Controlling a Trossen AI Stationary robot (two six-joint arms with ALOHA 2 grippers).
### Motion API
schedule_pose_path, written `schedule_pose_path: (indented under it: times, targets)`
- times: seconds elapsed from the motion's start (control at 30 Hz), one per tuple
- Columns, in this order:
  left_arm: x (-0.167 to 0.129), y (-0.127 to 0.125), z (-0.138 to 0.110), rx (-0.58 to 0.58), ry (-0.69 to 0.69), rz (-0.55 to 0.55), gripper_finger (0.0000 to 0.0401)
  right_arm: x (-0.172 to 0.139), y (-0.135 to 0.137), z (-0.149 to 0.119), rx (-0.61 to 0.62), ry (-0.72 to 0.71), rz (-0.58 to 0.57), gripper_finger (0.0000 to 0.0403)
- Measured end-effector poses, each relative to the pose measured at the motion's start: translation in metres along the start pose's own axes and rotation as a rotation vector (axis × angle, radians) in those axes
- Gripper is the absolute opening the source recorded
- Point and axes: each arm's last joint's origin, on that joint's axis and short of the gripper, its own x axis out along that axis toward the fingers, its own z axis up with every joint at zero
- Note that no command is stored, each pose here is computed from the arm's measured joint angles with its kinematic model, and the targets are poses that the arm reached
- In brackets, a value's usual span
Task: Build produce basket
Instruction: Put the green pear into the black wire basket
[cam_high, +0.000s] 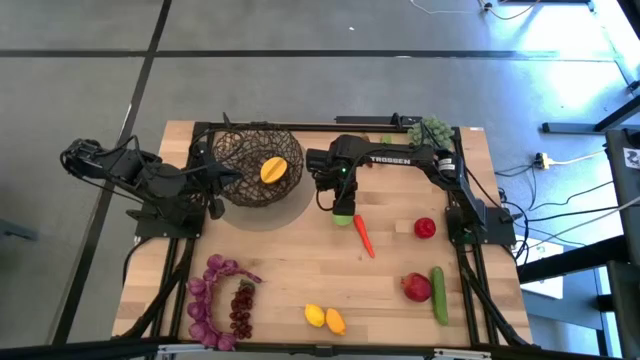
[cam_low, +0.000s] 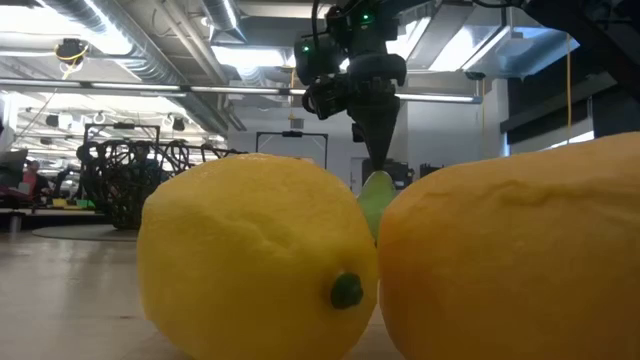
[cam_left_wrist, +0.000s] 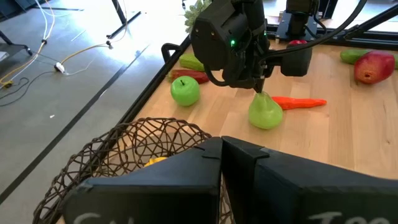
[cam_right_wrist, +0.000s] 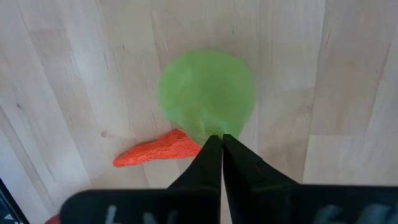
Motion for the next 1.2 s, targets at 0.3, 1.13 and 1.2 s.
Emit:
schedule_pose_path:
  times: [0.3,1.13,1.2]
  targets:
    - [0.0,0.0,0.0,0.0,0.0,-0.001,0.0,-0.033,0.006,0.001,-0.009,-0.054,-0.049,0.0]
    - [0.0,0.0,0.0,0.0,0.0,0.001,0.0,-0.118,-0.009,-0.004,0.059,-0.371,-0.314,0.0]
    - [0.0,0.0,0.0,0.0,0.0,0.0,0.0,-0.12,-0.014,-0.002,0.061,-0.397,-0.32,0.0]
